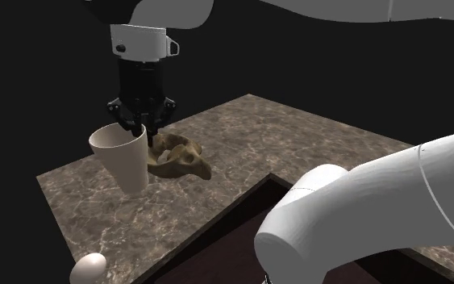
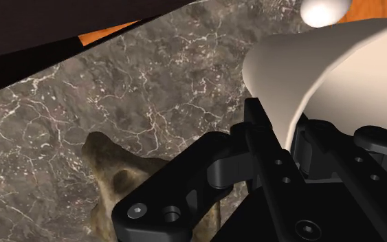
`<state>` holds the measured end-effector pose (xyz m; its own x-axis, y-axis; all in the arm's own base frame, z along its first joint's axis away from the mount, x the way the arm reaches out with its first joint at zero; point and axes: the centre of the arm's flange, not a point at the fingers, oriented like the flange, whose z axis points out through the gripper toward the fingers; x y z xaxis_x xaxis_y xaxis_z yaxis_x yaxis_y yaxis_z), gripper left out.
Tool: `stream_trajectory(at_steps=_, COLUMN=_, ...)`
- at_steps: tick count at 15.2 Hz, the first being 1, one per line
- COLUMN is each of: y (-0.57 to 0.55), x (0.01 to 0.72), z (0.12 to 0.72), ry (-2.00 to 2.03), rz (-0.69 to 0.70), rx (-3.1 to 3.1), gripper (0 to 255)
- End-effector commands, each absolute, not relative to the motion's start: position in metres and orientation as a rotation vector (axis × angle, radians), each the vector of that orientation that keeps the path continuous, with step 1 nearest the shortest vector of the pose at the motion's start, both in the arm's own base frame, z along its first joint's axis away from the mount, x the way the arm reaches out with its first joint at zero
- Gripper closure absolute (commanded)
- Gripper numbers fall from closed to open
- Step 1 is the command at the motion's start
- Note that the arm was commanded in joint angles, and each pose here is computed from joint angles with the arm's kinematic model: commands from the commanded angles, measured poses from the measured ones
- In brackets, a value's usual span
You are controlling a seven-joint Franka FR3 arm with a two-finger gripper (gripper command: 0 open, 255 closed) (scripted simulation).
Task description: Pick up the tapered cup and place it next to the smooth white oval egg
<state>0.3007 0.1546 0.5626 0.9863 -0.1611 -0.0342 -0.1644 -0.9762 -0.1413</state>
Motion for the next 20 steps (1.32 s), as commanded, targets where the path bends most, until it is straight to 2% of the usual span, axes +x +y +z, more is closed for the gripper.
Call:
stream_trajectory(at_steps=1, y=0.178, x=0.289, z=0.564, ry=0.249, rz=0.034, rx=-2.987, gripper=255)
stream_trajectory(at_steps=6, y=0.231, x=0.255, z=0.572, ry=0.249, rz=0.034, rx=-2.987, gripper=255)
stream_trajectory(at_steps=20, y=0.231, x=0.255, z=0.498, ry=0.249, rz=0.034, rx=-2.987, gripper=255)
